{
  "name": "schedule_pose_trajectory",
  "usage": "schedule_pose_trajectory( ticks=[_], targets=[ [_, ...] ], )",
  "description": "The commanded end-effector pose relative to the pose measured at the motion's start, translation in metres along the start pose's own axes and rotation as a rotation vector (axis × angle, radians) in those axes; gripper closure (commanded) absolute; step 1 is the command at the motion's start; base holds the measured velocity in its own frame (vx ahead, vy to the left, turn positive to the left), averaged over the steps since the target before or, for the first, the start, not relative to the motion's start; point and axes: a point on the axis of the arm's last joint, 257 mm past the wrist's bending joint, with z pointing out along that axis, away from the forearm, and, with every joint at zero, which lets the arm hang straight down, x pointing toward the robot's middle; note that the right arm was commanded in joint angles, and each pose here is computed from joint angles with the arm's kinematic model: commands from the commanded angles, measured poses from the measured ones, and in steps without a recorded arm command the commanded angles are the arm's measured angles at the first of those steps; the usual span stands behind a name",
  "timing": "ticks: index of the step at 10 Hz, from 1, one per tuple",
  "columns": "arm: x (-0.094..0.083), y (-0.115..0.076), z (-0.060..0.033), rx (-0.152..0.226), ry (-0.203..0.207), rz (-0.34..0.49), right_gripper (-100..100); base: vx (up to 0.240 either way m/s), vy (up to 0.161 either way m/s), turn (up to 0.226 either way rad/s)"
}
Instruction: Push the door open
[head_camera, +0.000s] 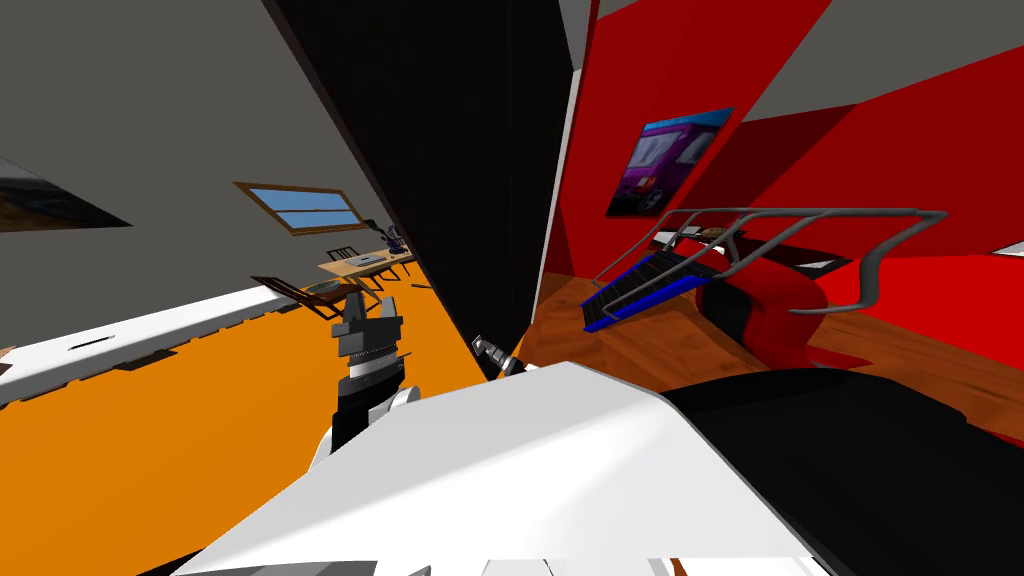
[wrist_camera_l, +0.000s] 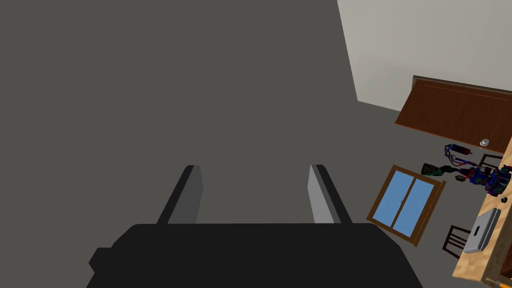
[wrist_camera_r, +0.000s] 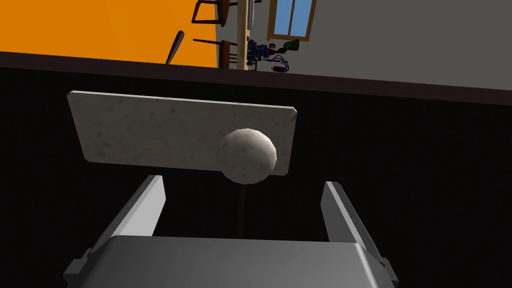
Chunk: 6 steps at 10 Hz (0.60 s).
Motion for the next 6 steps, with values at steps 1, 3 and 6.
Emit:
schedule_pose_trajectory(
  ticks=[1, 3, 6],
  targets=[
    [0.0023, 0.0036, 0.0049, -0.006, -0.004, 0.006, -100, 0.175, 0.151, 0.030],
    [0.0005, 0.0019, 0.0034, -0.003, -0.002, 0.003, 100, 0.030, 0.031, -0.002],
    [0.0005, 0.0019, 0.0034, -0.003, -0.002, 0.003, 100, -0.017, -0.021, 0.001]
  ],
)
